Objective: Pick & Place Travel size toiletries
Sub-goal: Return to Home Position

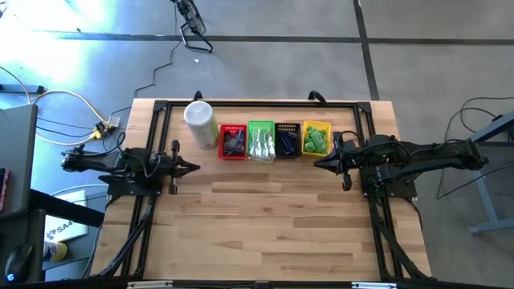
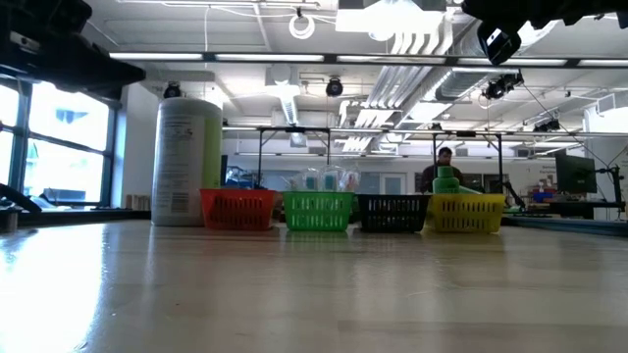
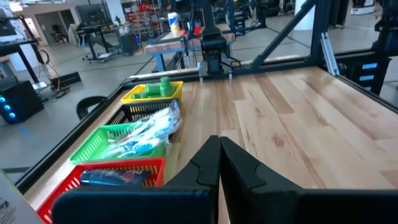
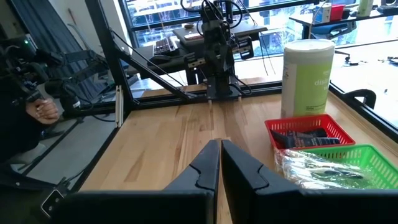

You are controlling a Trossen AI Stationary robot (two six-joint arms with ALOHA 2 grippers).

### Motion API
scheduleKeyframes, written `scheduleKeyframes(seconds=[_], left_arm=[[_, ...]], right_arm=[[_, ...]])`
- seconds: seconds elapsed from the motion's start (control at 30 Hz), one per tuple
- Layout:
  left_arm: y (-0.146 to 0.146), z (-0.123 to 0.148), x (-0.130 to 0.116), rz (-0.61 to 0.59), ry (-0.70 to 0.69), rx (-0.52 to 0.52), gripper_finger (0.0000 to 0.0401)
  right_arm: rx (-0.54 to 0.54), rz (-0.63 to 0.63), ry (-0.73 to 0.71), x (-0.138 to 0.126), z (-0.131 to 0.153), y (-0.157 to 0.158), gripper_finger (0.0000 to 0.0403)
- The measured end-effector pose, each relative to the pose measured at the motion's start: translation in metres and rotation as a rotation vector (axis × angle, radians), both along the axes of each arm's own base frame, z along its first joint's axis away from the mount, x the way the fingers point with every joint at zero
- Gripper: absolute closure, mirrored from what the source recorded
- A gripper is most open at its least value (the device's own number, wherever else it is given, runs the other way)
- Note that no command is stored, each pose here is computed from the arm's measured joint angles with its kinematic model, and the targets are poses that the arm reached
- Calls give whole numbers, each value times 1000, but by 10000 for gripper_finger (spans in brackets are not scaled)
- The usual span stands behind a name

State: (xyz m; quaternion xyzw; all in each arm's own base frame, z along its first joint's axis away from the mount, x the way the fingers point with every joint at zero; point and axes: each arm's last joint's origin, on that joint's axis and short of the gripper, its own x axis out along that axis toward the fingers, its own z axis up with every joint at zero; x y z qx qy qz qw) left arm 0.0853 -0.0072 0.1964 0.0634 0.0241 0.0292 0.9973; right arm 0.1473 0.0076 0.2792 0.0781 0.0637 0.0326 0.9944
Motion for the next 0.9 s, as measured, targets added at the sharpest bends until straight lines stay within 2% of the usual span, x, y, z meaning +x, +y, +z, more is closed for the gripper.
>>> scheduleKeyframes(seconds=[0.1, 0.23, 0.37, 0.7, 0.9], left_arm=[[0, 0, 0, 0, -9, -5, 398], [-1, -14, 6, 1, -22, -15, 398], [-2, -20, 10, -2, -92, -13, 398], [-2, -22, 10, -14, -81, -29, 398], [-2, -25, 13, -13, -45, -26, 398]], right_arm=[[0, 0, 0, 0, 0, 0, 394], [0, 0, 0, 0, 0, 0, 394], [0, 0, 0, 0, 0, 0, 394], [9, -1, -1, 0, 0, 0, 394], [28, -7, -28, -11, 4, -1, 394]])
